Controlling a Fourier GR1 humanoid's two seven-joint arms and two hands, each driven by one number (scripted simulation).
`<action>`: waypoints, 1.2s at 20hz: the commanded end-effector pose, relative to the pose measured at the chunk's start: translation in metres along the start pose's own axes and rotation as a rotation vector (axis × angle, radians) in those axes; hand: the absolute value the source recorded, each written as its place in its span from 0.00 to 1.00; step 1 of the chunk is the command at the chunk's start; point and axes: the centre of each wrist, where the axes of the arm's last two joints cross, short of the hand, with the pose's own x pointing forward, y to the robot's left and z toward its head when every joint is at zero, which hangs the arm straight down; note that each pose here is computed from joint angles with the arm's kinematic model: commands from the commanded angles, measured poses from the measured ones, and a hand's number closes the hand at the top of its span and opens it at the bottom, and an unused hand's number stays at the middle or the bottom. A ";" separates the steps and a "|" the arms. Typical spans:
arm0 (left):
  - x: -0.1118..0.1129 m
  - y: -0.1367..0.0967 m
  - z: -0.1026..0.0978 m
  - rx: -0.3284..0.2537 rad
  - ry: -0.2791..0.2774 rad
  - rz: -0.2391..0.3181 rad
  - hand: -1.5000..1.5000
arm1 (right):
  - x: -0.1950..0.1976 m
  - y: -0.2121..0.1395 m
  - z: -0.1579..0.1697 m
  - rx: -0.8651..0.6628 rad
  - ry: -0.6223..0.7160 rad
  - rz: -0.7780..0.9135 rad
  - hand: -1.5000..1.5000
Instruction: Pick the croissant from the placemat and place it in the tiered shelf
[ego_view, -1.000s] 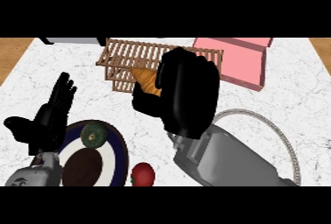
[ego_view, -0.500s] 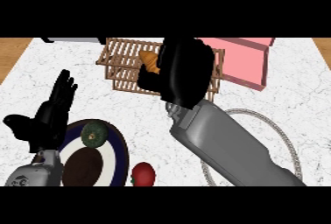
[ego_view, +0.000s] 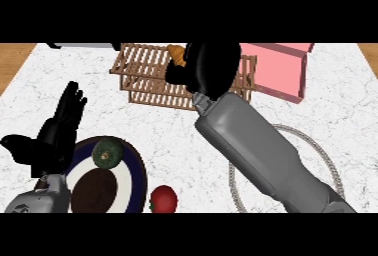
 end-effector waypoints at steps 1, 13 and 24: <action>0.006 0.002 -0.003 0.004 -0.025 0.001 0.50 | -0.010 0.009 -0.011 -0.069 0.213 -0.188 1.00; 0.010 0.000 0.002 0.003 -0.019 0.004 0.50 | -0.023 0.043 -0.016 0.024 0.242 -0.307 0.00; -0.004 0.016 -0.004 0.034 0.019 -0.002 0.50 | 0.006 0.001 -0.037 -0.128 0.197 -0.526 0.00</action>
